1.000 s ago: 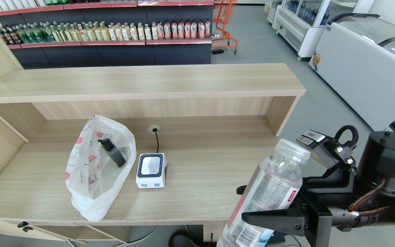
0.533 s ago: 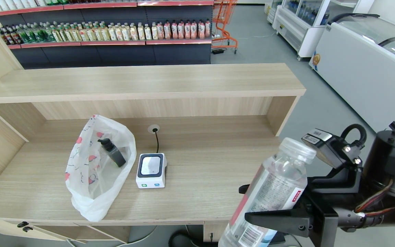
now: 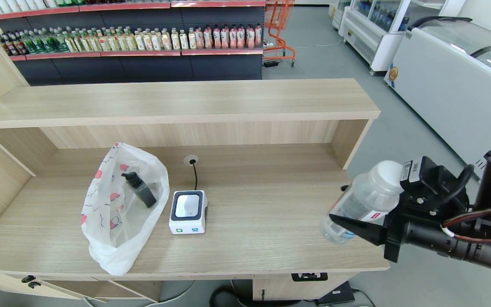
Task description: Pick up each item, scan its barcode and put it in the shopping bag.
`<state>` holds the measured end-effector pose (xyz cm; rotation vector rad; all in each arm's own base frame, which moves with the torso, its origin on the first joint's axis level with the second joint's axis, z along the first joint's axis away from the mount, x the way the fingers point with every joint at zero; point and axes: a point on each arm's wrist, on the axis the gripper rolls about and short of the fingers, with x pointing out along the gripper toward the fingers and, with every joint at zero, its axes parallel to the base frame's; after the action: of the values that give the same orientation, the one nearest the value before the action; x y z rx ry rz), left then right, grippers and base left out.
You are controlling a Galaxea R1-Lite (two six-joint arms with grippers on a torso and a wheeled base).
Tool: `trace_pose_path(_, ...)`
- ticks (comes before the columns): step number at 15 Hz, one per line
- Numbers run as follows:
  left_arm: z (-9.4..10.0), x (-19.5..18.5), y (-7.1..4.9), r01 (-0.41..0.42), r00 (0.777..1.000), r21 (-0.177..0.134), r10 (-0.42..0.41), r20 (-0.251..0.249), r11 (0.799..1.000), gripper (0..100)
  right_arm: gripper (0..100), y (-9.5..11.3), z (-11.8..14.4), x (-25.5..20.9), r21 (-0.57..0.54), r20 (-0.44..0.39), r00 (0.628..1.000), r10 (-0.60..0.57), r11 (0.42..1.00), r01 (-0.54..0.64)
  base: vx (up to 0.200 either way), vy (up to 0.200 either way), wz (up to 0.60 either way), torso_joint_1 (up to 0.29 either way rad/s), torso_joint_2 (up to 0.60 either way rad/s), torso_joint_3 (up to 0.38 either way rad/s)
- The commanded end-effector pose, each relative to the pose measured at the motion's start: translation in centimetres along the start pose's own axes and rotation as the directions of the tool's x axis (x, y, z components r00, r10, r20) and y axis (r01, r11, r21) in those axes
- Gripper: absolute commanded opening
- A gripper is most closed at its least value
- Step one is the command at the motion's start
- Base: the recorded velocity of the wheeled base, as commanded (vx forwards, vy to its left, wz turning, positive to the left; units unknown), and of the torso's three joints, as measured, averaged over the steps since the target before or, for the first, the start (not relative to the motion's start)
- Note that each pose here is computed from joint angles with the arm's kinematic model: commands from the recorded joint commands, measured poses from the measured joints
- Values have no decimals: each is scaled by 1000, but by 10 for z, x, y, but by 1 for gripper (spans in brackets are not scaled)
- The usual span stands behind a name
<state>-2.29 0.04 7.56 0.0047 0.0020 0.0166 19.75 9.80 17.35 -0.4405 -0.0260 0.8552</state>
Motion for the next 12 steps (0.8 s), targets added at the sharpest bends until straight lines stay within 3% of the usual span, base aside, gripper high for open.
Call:
trace_pose_path(1,0,0,0,0,1000,0,0,0,1000,100,0,-8,3,-19,-78,-33,991,-129,989,126,0,0,0,0,0,0)
trace_pose_path(4,0,0,0,0,1000,0,0,0,1000,100,0,-9,3,-24,-286,-46,984,-174,946,154,0,0,0,0,0,0)
trace_pose_path(5,0,0,0,0,1000,0,0,0,1000,100,0,-9,0,-30,-447,-54,981,-186,883,143,0,0,0,0,0,0)
trace_pose_path(7,0,0,0,0,1000,0,0,0,1000,100,0,-8,1,-37,-574,-44,980,-196,808,136,0,0,0,0,0,0)
trace_pose_path(10,0,0,0,0,1000,0,0,0,1000,100,0,-8,5,-39,-705,-28,978,-206,698,127,0,0,0,0,0,0)
trace_pose_path(12,0,0,0,0,1000,0,0,0,1000,100,0,-9,10,-41,-742,-6,977,-215,656,139,0,0,0,0,0,0)
